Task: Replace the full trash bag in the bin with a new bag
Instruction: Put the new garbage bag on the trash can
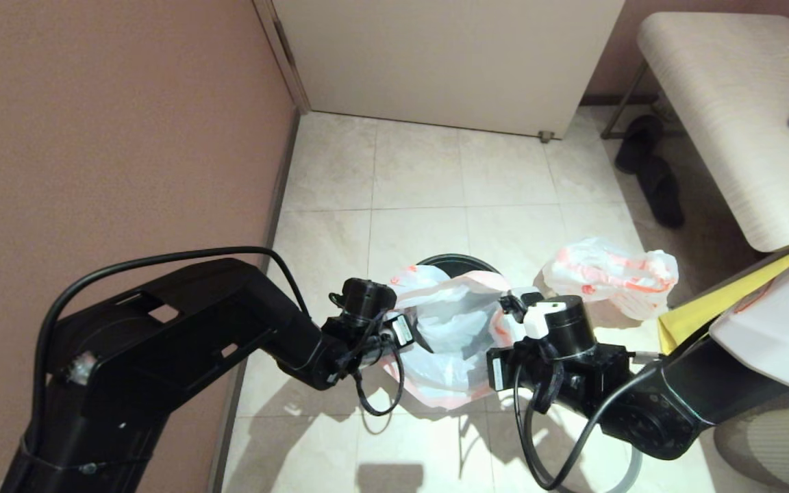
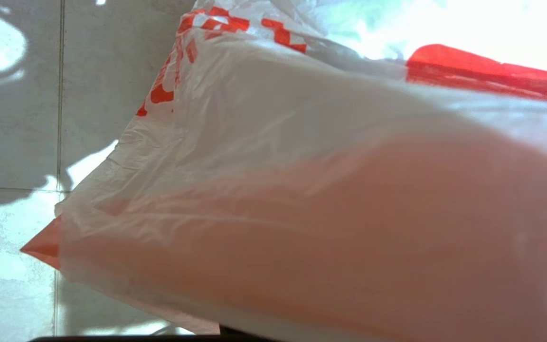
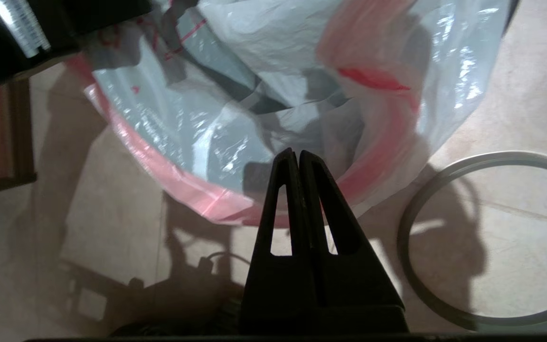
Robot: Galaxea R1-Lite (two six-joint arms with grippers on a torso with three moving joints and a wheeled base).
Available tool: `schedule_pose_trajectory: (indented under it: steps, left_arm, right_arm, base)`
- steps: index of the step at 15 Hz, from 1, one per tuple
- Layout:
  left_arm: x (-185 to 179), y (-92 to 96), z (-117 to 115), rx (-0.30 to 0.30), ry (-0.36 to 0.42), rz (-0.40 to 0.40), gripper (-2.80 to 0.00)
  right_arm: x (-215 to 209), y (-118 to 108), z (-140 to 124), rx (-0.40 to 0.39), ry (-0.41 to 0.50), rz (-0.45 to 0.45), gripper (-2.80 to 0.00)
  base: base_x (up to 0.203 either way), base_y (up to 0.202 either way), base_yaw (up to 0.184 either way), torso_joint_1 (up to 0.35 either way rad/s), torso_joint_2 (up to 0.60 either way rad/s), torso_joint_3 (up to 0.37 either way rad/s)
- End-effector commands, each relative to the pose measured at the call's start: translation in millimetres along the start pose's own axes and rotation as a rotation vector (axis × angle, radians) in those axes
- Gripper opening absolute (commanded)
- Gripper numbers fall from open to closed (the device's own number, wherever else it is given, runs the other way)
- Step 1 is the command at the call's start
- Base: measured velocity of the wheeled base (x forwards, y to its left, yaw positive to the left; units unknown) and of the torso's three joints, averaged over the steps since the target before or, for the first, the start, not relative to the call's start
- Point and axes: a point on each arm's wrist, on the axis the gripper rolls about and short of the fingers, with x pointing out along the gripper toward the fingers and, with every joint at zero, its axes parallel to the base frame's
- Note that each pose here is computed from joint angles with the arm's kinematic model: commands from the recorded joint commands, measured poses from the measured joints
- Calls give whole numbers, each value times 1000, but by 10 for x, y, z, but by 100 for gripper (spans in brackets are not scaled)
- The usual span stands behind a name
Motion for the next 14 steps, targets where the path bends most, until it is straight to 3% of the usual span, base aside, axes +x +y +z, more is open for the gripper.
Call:
schedule_pose_trajectory:
  steps: [1,6,8,11,14]
  left_arm:
    - [5,1,-1,-4,-2,-2,-280]
    - [-22,-8,-4,-5,-4,-29,-280]
    - [-19,-5,-20,-4,1,-28,-280]
    - [-11,0,-27,-3,3,-27,-280]
    - [3,11,-9,-8,-16,-35,-280]
  right_arm:
    - [-106,16,-41,-16,28,74,-280]
    - [287,-89,-280,-125,116,90,-280]
    - [500,-77,-195,-186,70,58,-280]
    - [624,-63,-124,-351,22,-111,-280]
    - [512,-88,-97,-452,29,-238,-280]
  base:
    - [0,0,0,0,0,0]
    - [0,0,0,0,0,0]
    - [0,0,0,0,0,0]
    - [0,0,0,0,0,0]
    - [0,0,0,0,0,0]
